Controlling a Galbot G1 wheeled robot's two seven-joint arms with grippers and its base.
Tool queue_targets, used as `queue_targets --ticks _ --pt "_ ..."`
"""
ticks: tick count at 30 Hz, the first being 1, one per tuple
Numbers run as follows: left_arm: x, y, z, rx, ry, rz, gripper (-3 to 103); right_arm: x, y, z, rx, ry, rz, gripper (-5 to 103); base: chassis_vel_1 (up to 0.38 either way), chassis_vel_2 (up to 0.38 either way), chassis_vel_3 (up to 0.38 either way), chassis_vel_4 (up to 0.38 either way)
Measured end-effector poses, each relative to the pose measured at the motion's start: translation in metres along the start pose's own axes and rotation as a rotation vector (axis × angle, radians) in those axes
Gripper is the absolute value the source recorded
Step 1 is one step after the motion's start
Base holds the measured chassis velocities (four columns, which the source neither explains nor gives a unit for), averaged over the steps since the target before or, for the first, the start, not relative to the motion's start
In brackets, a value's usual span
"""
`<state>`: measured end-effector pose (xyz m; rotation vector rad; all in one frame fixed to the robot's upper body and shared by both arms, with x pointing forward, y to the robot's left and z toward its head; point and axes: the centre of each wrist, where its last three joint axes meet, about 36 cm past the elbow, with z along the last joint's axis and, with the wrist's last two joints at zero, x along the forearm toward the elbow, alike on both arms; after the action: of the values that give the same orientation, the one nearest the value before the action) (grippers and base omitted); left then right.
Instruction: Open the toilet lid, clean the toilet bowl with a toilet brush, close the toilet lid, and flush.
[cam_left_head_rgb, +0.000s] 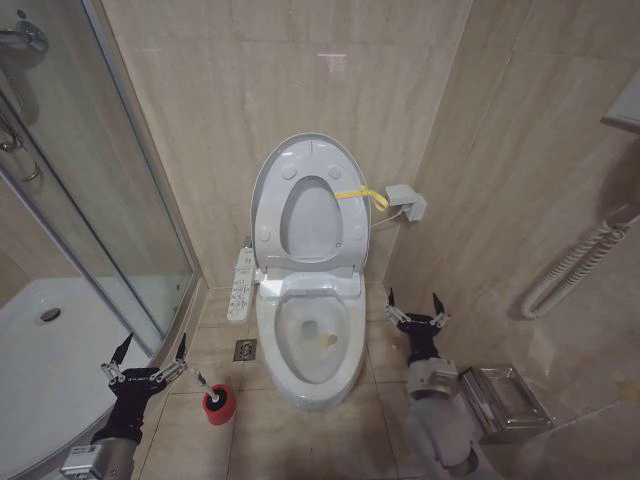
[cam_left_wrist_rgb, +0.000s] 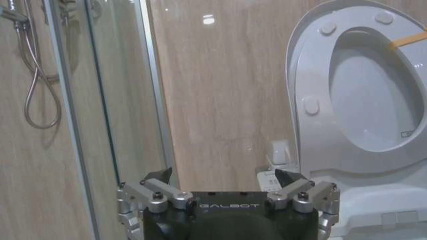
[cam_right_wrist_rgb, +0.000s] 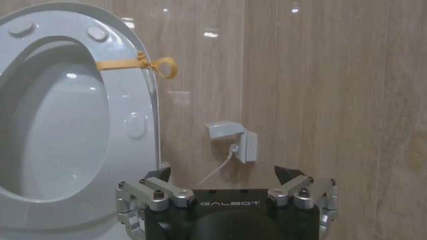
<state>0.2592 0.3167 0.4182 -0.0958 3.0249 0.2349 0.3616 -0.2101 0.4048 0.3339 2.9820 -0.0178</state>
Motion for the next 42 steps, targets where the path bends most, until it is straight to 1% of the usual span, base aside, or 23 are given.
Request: queue_targets --ticks 4,8,13,18,27,42 --pt "0.0 0.0 0.0 0.0 0.0 0.0 100 0.003 -0.004 -0.001 0.007 -0.004 0.006 100 0.0 0.0 0.0 0.0" --pt "0.0 0.0 0.0 0.0 0.0 0.0 100 0.003 -0.018 -0.003 0.026 -0.027 0.023 100 0.0 0.0 0.0 0.0" --pt "0.0 0.0 0.0 0.0 0.0 0.0 100 0.005 -0.03 -0.003 0.037 -0.041 0.031 100 0.0 0.0 0.0 0.0" --pt "0.0 0.0 0.0 0.0 0.0 0.0 100 0.01 -0.03 -0.006 0.04 -0.043 0.017 100 0.0 0.0 0.0 0.0" --pt "0.0 0.0 0.0 0.0 0.0 0.0 100 0.023 -0.021 -0.008 0.03 -0.027 -0.049 100 0.0 0.0 0.0 0.0" --pt "0.0 0.0 0.0 0.0 0.0 0.0 100 0.025 -0.019 -0.011 0.017 -0.029 -0.069 100 0.0 0.0 0.0 0.0"
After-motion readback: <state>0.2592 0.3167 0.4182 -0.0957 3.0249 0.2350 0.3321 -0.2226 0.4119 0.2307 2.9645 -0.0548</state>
